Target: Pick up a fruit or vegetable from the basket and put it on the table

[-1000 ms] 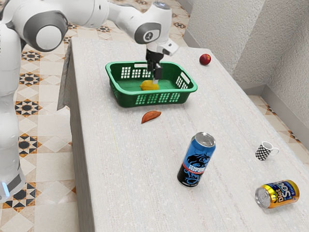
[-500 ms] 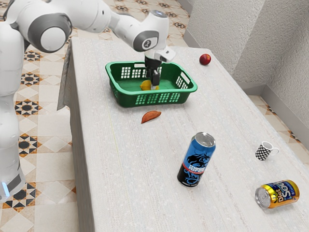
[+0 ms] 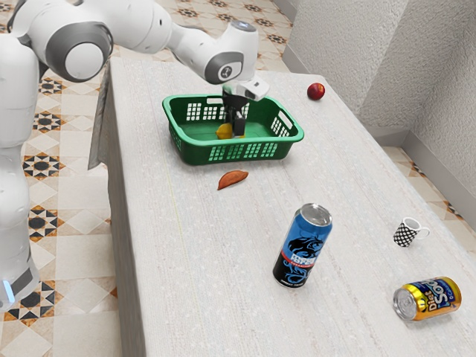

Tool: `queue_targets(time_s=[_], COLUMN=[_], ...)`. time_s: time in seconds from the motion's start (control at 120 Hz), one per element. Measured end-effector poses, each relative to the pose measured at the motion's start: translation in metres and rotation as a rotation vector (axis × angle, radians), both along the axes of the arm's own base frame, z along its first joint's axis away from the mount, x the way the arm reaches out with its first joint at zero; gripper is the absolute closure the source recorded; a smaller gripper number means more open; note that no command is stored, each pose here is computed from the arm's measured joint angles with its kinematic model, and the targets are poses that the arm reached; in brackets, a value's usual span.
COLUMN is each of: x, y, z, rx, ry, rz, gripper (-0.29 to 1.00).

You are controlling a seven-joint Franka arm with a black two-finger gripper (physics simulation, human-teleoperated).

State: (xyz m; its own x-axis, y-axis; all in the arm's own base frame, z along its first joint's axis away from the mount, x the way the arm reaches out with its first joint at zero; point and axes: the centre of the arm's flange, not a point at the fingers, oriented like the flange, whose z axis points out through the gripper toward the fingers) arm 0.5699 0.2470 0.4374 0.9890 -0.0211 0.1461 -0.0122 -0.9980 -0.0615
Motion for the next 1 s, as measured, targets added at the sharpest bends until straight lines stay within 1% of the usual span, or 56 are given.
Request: queue_targets(time_s=[0.375,0.4,0.567,0.692,0.742,0.867,0.942,1.0], x=[0.005,0.005,0.006,0.006,0.007,0.003,0.008,0.020], y=[0.002,0.002,0.001,0.002,0.001,-0.017,-0.046,-0.083], z=[-0.013,-0.013,-0.013,-0.005,0.013,0.110,0.146,0.165], rx=[-0.002,-0.002,-0.007,0.007,0.020,0.088,0.117,0.136], ry=[-0.005,-0.006,-0.015,-0.028,-0.051,-0.151,-0.182,-0.199], rz=[-0.004,-0.003,0.000,0.002,-0.001,-0.042,-0.096,-0.162], gripper=[0.00,0.03,0.38,0.42,0.44,0.45,0.46,0.47])
